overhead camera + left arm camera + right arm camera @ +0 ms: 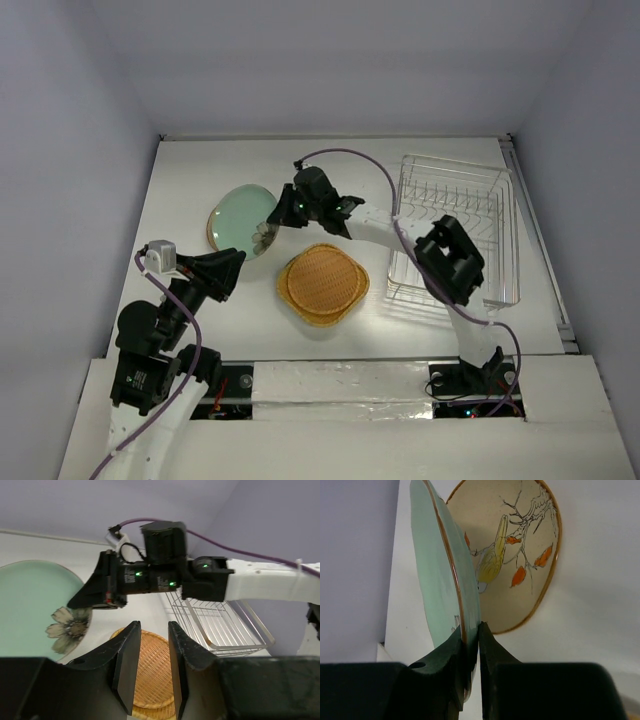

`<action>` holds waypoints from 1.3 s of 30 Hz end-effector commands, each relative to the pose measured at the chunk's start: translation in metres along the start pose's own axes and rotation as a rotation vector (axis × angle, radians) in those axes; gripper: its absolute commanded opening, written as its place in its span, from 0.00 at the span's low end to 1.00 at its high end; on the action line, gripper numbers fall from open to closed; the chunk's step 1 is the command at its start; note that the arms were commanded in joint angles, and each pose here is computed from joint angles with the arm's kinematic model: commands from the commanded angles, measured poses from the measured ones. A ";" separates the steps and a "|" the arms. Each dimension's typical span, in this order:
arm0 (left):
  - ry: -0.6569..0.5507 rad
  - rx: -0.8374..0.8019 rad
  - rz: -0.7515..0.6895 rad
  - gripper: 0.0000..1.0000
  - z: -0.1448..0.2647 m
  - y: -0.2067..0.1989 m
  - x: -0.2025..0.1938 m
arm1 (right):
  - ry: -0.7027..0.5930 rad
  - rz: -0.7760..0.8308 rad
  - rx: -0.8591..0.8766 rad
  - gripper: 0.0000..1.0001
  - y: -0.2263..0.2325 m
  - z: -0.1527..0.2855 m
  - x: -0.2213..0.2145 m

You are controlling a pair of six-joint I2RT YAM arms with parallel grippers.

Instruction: Unload the plates from the dish rack

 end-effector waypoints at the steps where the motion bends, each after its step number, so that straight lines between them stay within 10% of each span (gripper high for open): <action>1: -0.028 -0.014 -0.001 0.26 -0.003 -0.005 0.009 | -0.244 -0.081 0.304 0.00 0.075 0.009 0.072; 10: -0.020 -0.006 -0.001 0.26 -0.005 -0.003 0.007 | -0.130 -0.140 0.258 0.12 0.054 -0.040 0.037; 21: -0.019 -0.002 0.003 0.26 -0.005 -0.002 0.007 | -0.017 -0.060 0.076 0.98 0.030 -0.045 0.001; 36: -0.015 0.010 0.005 0.29 -0.007 0.000 0.007 | -0.109 0.177 -0.130 1.00 0.022 0.022 0.026; 39: -0.014 0.018 0.006 0.32 -0.007 0.000 0.007 | -0.214 0.223 -0.085 0.85 0.039 0.065 0.044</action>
Point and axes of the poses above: each gripper's point midway between its finger pads, its own z axis back along the fingers, its own y axis along the line the jaws close on, x = y × z, the point moved 6 cm from there along z, back along the fingers, and after that the axes turned 3 degrees about z, right-handed, at the moved point
